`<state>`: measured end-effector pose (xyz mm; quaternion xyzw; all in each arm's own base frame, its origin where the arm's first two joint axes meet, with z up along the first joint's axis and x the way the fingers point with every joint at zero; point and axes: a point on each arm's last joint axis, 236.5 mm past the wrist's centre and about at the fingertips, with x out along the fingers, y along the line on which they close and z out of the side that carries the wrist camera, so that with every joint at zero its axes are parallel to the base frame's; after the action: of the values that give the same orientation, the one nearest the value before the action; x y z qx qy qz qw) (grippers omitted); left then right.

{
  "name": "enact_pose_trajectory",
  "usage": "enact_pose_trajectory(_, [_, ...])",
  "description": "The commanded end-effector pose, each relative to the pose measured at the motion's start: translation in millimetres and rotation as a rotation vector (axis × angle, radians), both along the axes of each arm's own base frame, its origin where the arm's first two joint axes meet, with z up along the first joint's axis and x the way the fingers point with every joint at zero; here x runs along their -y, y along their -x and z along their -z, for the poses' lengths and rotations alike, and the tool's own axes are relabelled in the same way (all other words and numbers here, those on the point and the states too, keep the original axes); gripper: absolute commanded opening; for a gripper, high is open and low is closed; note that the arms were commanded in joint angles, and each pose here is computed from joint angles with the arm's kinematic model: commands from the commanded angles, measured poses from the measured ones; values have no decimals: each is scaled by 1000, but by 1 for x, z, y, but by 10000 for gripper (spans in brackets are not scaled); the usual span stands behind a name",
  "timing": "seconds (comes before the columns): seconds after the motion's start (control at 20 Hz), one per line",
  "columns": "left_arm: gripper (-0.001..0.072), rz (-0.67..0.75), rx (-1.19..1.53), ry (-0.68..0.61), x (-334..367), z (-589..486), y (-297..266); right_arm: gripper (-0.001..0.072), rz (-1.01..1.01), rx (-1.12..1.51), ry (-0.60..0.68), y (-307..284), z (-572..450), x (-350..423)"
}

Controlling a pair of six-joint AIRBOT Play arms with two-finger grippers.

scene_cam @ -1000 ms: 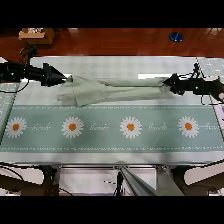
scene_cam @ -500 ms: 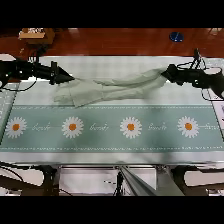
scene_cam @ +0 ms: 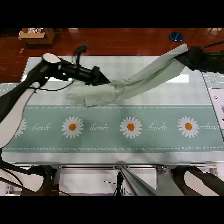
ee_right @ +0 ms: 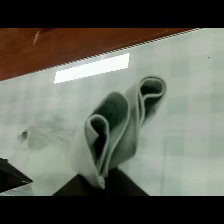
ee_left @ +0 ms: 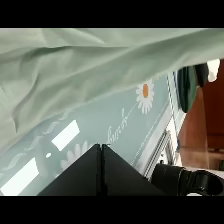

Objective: Fold the shirts.

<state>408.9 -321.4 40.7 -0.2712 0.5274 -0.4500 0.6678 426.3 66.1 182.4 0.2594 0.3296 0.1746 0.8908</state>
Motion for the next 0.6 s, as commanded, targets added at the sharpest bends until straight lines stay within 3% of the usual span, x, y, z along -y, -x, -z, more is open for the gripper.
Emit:
enact_pose_trajectory(0.0, [22,28,-2,-30,58,26,21,45,16,-2,21,43,-31,-3])
enact_pose_trajectory(0.25, [22,54,-66,-7,103,50,47,45,0,-37,11,88,-49,-14])
enact_pose_trajectory(0.55, [22,26,-128,54,154,62,70,45,30,-79,84,120,-48,-5])
